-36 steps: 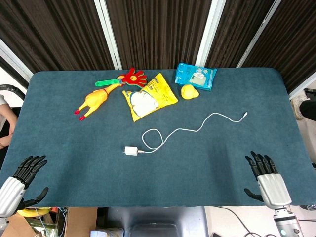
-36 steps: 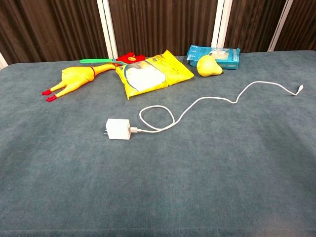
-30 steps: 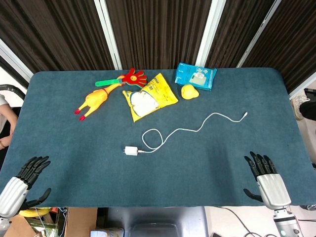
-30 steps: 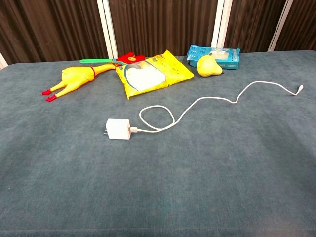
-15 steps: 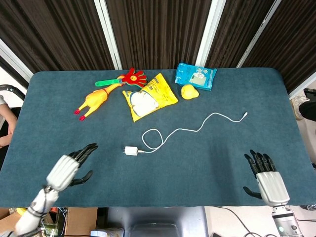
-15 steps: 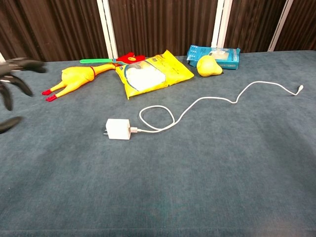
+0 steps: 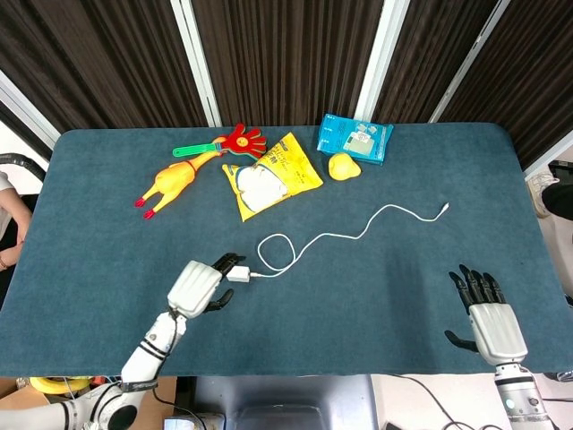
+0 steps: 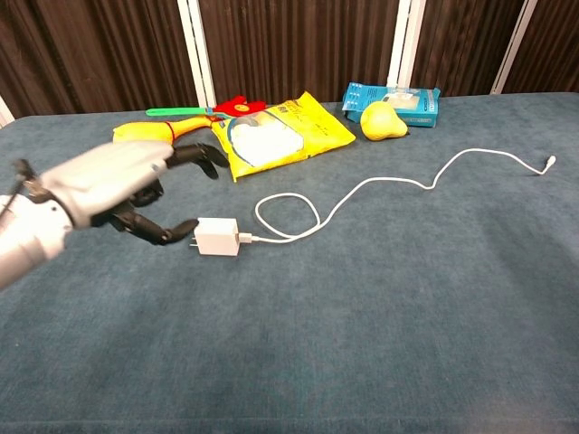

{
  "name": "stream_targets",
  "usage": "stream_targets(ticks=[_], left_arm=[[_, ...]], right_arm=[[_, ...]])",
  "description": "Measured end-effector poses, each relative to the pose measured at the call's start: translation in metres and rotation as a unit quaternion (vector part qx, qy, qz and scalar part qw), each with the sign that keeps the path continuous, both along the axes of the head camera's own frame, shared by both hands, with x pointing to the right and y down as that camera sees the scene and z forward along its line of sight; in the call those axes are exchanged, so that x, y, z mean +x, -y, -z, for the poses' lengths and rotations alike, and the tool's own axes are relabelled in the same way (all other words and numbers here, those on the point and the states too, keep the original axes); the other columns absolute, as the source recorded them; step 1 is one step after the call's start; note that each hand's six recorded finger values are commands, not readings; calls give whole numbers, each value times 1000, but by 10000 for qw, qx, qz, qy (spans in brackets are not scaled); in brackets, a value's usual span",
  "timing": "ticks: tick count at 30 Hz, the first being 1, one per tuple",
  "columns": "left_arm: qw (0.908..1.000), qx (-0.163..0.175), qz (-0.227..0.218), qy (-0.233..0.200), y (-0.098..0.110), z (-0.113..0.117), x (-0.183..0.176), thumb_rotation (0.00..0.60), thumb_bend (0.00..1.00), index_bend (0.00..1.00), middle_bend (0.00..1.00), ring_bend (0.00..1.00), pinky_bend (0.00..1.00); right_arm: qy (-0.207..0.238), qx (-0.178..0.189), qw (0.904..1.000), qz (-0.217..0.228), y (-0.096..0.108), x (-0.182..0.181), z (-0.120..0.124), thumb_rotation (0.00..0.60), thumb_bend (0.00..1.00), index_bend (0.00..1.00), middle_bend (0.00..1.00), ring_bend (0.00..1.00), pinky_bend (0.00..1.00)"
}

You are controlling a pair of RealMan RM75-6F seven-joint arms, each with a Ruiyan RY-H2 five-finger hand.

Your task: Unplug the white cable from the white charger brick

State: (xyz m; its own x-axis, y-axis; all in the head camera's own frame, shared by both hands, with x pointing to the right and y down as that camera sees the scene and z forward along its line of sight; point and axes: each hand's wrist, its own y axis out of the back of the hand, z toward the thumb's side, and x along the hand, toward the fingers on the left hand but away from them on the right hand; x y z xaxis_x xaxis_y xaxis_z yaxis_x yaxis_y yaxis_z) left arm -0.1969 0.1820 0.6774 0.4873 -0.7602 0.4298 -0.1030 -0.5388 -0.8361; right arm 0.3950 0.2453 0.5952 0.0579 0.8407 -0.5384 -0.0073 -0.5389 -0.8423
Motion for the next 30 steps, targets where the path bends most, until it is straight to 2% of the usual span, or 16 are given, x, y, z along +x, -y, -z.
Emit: stream_targets(ticks=[9,15,26,30], left_arm=[[9955,224,-155,908,0,-41,16,600,411,182,185,1000,1000],[9914,241,-235,1268,-1,-58,12,600,419,212,207,1000,1000],[9900,261,-128,1380,-3,-67,12,600,407,414,386,1000,1000],[9897,302,-93,1394,-1,-69,11,600,418,451,445,1000,1000]], right_arm=[[34,14,10000,-51,0,3,3,600,286,0,0,0,0],[49,-13,10000,-72,1,5,3,600,286,0,0,0,0],[70,-11,10000,-62,0,4,5,600,286,0,0,0,0],[67,-10,10000,-53,0,4,5,600,286,0,0,0,0]])
